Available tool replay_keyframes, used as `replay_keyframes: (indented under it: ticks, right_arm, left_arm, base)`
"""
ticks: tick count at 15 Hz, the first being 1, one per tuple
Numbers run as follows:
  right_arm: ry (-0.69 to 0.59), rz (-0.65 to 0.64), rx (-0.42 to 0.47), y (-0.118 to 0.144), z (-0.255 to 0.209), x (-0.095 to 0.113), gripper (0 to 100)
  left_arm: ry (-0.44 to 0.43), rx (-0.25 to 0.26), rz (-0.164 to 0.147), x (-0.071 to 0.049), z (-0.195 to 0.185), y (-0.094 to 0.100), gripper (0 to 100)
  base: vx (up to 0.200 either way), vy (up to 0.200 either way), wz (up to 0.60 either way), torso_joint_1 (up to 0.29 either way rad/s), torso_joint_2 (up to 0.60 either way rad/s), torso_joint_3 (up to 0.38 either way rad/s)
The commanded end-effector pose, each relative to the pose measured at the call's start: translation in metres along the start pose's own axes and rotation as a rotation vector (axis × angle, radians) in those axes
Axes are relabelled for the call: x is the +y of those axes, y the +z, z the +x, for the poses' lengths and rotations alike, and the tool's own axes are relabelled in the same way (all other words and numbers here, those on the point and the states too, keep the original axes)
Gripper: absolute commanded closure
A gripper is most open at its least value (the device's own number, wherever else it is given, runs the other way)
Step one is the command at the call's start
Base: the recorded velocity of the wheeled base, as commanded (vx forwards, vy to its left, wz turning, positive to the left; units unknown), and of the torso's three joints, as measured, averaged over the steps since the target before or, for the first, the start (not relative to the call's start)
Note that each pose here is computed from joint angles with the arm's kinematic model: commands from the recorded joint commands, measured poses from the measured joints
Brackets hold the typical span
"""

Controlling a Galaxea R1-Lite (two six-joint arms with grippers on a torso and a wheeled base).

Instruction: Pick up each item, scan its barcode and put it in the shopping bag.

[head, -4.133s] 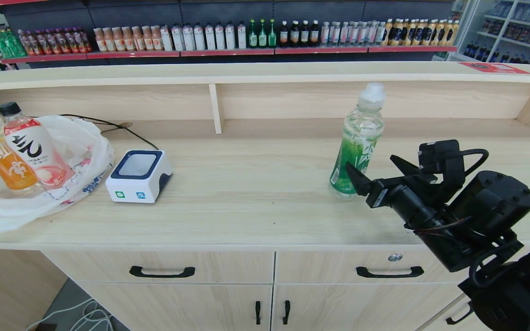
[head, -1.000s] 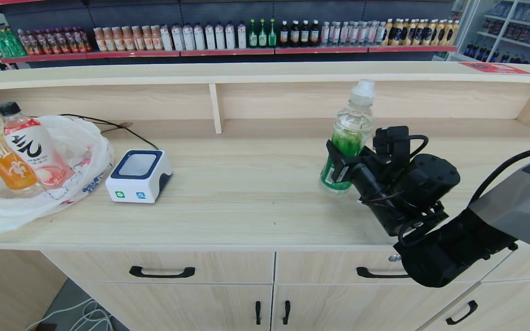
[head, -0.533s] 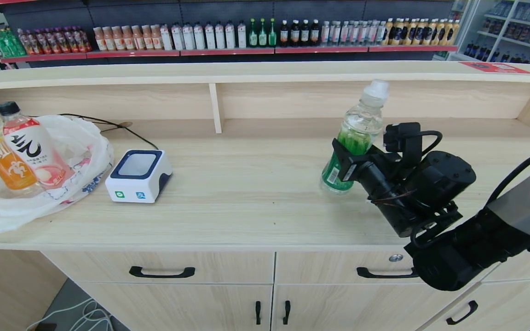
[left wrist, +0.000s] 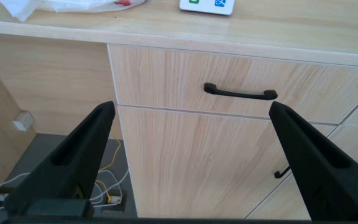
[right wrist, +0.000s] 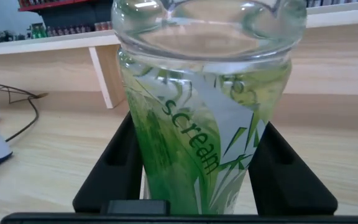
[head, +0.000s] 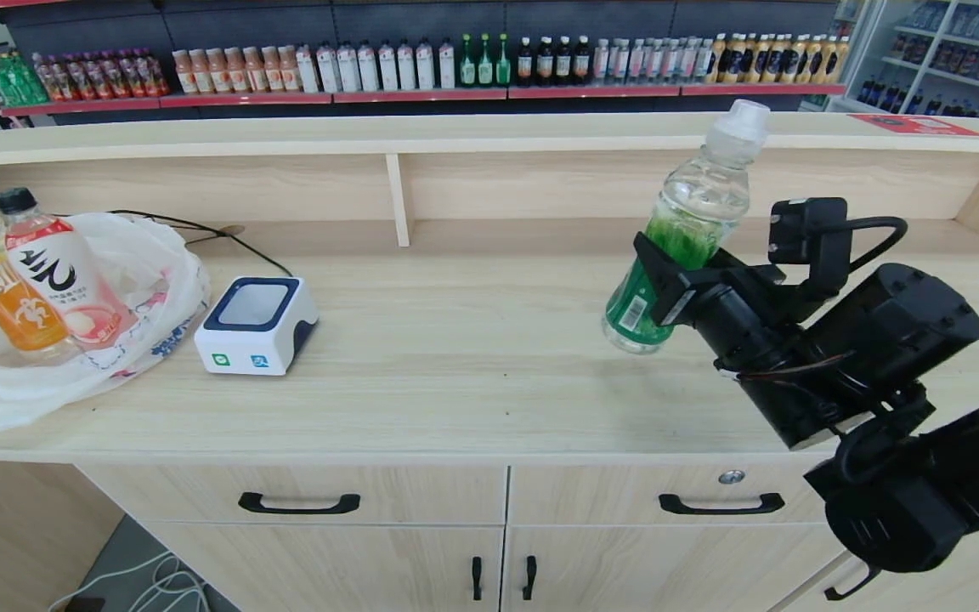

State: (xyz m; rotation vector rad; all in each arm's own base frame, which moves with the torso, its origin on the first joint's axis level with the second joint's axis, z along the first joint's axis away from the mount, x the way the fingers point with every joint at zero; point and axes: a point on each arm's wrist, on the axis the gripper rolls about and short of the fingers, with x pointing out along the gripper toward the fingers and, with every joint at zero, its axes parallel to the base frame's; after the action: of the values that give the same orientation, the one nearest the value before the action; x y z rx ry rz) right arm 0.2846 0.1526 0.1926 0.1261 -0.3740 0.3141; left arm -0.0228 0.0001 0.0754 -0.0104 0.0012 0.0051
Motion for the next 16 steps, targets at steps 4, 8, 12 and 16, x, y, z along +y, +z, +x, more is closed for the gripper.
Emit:
replay_keyframes:
  ticks: [4, 8, 12, 16]
  right_arm:
    - [0.08, 0.032, -0.029, 0.048, -0.06, 0.011, 100]
    - [0.135, 0.064, -0.054, 0.066, -0.087, 0.018, 100]
    - [0.146, 0.131, -0.074, 0.079, -0.104, 0.024, 100]
    - [0.07, 0.245, -0.094, 0.097, -0.124, 0.037, 100]
  left_arm:
    - [-0.001, -0.001, 0.0, 0.0, 0.0, 0.0, 0]
    - [-0.001, -0.001, 0.0, 0.0, 0.0, 0.0, 0]
    - [-0.001, -0.001, 0.0, 0.0, 0.0, 0.0, 0]
    - [0.001, -0.001, 0.0, 0.0, 0.0, 0.0, 0]
  base:
    - [0.0, 0.0, 0.0, 0.0, 0.0, 0.0]
    - [0.0, 0.0, 0.0, 0.0, 0.0, 0.0]
    - [0.0, 0.0, 0.0, 0.0, 0.0, 0.0]
    - [0.0, 0.0, 0.0, 0.0, 0.0, 0.0]
